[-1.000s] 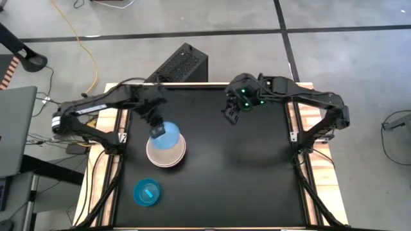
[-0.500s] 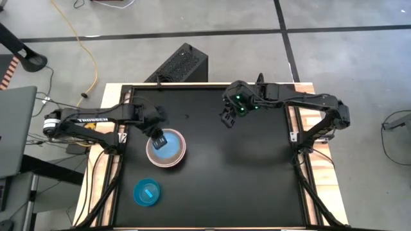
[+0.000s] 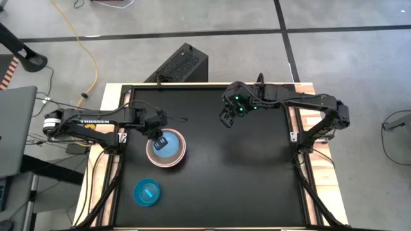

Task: Nest bowls inside each other
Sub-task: Stack the blue patterned bowl on top of the light brown bowl

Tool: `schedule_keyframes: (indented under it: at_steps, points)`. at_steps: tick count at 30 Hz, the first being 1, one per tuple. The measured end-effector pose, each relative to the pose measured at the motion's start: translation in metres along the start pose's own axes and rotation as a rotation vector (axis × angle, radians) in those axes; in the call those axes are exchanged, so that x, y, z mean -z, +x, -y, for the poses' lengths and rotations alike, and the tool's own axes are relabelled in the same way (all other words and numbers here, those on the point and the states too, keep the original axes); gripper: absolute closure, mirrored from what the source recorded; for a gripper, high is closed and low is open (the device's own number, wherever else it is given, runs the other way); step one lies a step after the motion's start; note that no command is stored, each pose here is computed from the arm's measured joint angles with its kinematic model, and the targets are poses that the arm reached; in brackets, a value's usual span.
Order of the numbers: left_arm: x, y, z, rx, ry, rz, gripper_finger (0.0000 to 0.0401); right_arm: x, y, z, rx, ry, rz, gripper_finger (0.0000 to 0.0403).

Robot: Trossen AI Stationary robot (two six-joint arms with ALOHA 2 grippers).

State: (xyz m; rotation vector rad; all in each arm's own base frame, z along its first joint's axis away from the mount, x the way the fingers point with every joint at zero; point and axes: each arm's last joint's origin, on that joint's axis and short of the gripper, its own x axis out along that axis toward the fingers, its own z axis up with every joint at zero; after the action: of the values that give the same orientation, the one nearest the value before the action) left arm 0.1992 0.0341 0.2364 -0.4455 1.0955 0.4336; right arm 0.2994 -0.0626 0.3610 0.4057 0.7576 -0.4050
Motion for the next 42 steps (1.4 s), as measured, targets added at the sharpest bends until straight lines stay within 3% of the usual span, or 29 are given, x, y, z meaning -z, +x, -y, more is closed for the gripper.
schedule_keyframes:
  at_steps: [29, 42]
  points:
    - [0.0067, 0.0064, 0.0009, -0.037, -0.005, -0.003, 0.0398, -0.0003, -0.0001, -0.0001, -0.001, -0.001, 0.002, 0.0145]
    - [0.0071, 0.0066, 0.0025, 0.016, -0.003, -0.024, 0.0297, -0.0001, -0.0003, -0.0008, -0.021, 0.000, -0.005, 0.0145]
